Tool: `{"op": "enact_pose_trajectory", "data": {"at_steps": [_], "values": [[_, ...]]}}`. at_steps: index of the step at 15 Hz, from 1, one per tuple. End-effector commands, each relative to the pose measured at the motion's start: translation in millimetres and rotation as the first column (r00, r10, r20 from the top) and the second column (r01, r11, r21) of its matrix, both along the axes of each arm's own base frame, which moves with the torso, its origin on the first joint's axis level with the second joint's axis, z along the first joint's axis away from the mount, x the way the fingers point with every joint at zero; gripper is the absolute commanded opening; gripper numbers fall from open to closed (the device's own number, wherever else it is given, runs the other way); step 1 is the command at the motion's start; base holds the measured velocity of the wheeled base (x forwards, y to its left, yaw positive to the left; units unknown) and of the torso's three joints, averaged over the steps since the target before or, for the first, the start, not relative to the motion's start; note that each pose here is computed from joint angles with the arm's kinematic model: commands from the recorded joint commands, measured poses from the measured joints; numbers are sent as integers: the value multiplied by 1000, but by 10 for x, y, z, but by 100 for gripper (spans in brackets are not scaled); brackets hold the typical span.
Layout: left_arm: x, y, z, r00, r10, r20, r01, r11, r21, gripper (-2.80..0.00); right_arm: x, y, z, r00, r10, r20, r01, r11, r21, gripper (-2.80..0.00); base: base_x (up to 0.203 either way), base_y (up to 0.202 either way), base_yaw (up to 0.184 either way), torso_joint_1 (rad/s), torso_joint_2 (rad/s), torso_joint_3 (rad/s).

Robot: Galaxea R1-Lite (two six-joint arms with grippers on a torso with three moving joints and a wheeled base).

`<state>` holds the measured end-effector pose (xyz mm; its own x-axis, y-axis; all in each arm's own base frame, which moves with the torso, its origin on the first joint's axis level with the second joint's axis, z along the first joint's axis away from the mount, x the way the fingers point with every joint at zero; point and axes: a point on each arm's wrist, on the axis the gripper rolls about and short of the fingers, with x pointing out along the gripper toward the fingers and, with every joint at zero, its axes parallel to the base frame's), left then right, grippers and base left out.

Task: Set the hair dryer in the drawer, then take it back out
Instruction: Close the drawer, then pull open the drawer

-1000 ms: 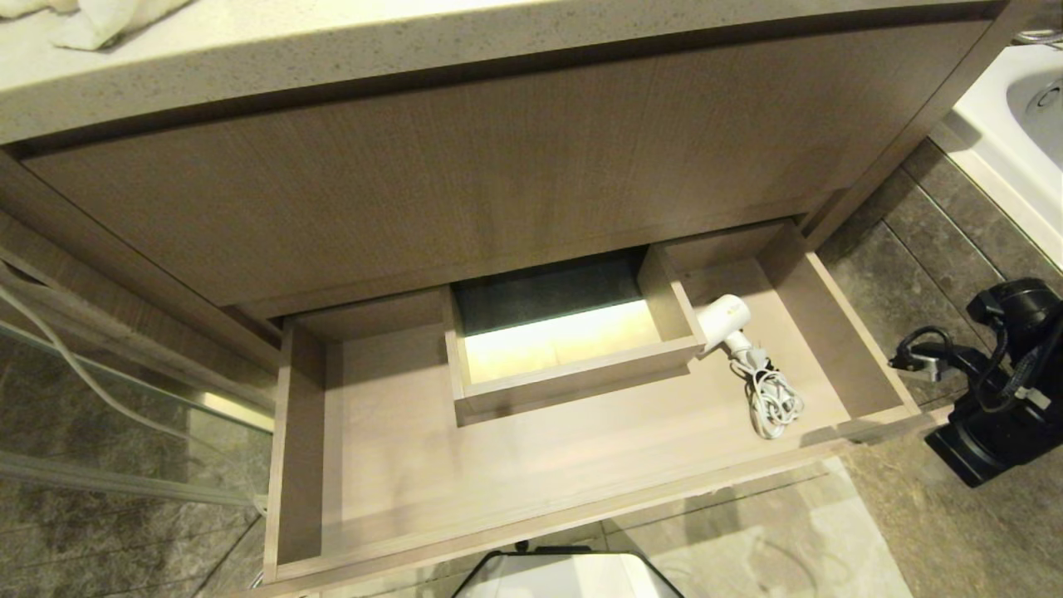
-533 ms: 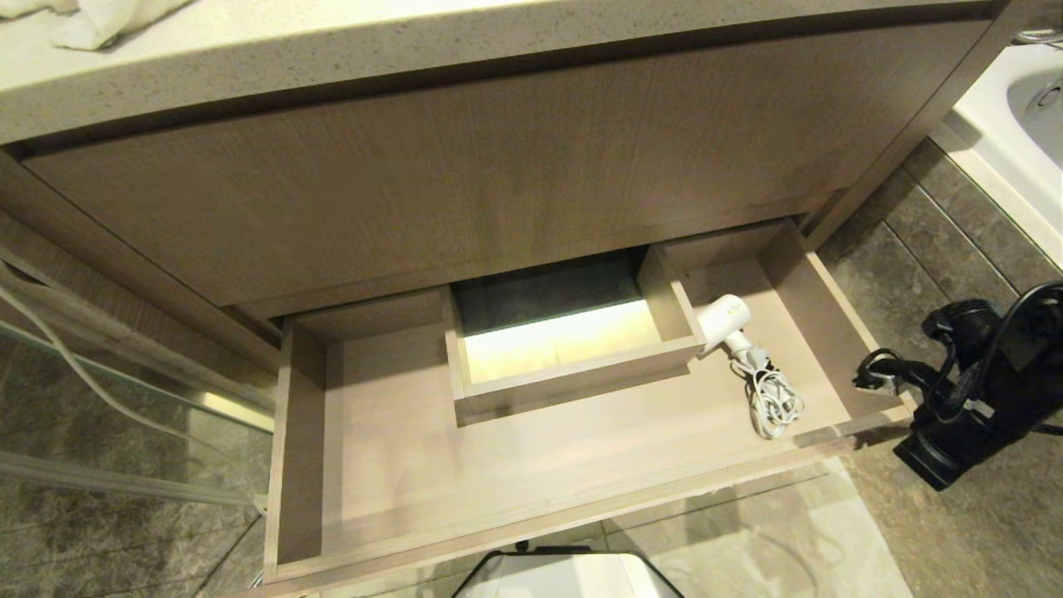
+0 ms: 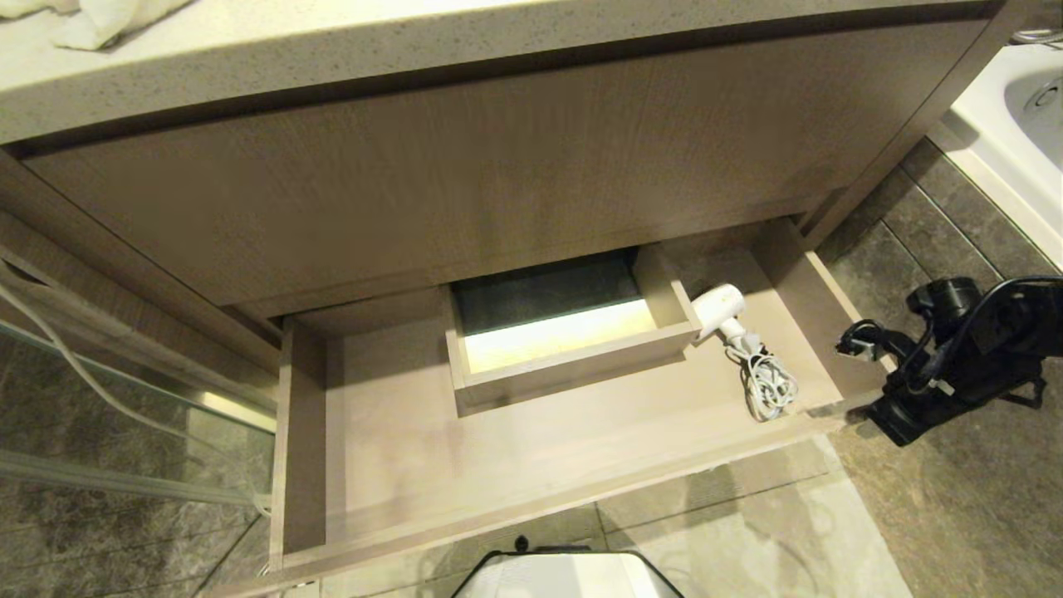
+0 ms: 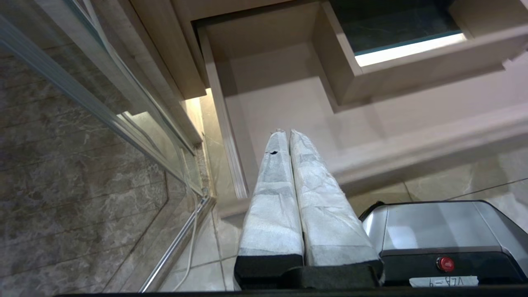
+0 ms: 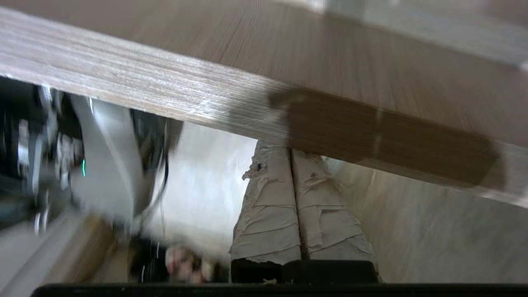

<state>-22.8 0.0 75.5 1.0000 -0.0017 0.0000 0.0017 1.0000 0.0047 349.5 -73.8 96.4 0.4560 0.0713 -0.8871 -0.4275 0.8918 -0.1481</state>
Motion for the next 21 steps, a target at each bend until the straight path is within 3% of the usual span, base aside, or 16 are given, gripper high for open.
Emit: {"op": "enact_pose_trajectory", "data": {"at_steps": [1, 2, 4, 6, 7, 9, 12, 14, 16, 18, 21], "values": [[-1, 0, 0, 1000, 0, 1, 0, 1000, 0, -280, 185, -9, 360, 945, -71, 318, 60, 997, 44, -280, 0, 0, 0, 0, 0, 0], [0, 0, -3, 1000, 0, 0, 0, 1000, 0, -280, 295, 23, 468, 889, -139, 436, 99, 989, 112, -280, 0, 0, 0, 0, 0, 0], [0, 0, 0, 1000, 0, 0, 0, 1000, 0, -280, 432, 112, 557, 801, -237, 550, 129, 965, 228, -280, 0, 0, 0, 0, 0, 0], [0, 0, 0, 1000, 0, 0, 0, 1000, 0, -280, 570, 249, 692, 690, -381, 616, 164, 910, 381, -280, 0, 0, 0, 0, 0, 0], [0, 0, 0, 1000, 0, 0, 0, 1000, 0, -280, 621, 292, 753, 633, -428, 645, 201, 895, 398, -280, 0, 0, 0, 0, 0, 0], [-1, 0, 0, 1000, 0, 2, 0, 1000, 0, -280, 577, 342, 871, 590, -465, 661, 246, 882, 401, -280, 0, 0, 0, 0, 0, 0], [0, 0, 0, 1000, 0, 0, 0, 1000, 0, -280, 132, 376, 1258, 617, -478, 625, 277, 875, 397, -280, 0, 0, 0, 0, 0, 0], [-1, 0, 0, 1000, 0, 1, 0, 1000, 0, -280, -233, 406, 1329, 648, -491, 582, 305, 868, 391, -280, 0, 0, 0, 0, 0, 0], [0, 0, 0, 1000, 0, 0, 0, 1000, 0, -280, -770, 461, 1415, 650, -492, 580, 305, 867, 393, -280, 0, 0, 0, 0, 0, 0], [0, 0, 0, 1000, 0, 0, 0, 1000, 0, -280, -1411, 533, 1296, 666, -486, 566, 310, 870, 383, -280, 0, 0, 0, 0, 0, 0], [0, 0, 0, 1000, 0, 0, 0, 1000, 0, -280, -2243, 622, 1079, 644, -477, 598, 290, 876, 386, -280, 0, 0, 0, 0, 0, 0]]}}
